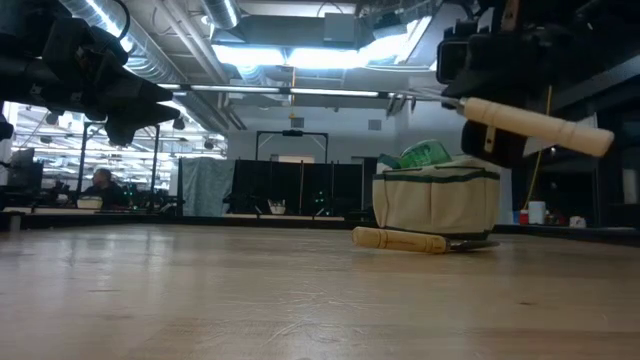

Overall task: Pick & Place Garden tools in Gardening bag
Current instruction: Put the mini rake into the white bag

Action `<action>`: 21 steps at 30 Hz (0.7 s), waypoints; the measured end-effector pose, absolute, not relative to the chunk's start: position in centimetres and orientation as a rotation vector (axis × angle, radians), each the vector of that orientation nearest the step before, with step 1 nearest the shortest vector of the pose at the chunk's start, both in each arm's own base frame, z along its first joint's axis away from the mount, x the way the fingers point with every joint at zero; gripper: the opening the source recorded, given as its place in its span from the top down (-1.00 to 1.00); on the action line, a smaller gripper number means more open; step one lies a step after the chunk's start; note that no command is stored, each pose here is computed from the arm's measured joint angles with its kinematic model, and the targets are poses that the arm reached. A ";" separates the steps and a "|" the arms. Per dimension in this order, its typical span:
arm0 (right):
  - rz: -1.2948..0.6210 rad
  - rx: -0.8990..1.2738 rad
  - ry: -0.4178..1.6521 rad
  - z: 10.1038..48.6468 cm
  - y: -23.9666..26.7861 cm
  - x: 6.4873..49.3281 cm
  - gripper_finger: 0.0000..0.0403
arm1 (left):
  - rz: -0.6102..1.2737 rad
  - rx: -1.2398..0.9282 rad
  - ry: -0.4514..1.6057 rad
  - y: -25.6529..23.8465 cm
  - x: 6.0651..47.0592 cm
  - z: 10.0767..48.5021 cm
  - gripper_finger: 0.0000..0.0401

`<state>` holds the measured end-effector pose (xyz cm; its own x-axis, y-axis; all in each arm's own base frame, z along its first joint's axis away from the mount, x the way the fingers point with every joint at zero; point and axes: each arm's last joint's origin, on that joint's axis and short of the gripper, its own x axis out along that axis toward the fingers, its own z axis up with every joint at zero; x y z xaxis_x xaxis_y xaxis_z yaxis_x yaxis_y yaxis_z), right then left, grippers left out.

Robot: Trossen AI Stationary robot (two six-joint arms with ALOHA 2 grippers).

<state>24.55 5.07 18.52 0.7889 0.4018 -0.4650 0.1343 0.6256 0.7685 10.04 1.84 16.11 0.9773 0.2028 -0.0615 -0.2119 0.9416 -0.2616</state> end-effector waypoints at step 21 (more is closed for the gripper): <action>0.222 0.720 0.611 24.8 5.1 27.2 0.99 | 0.212 -0.271 0.034 1.8 10.0 16.1 0.05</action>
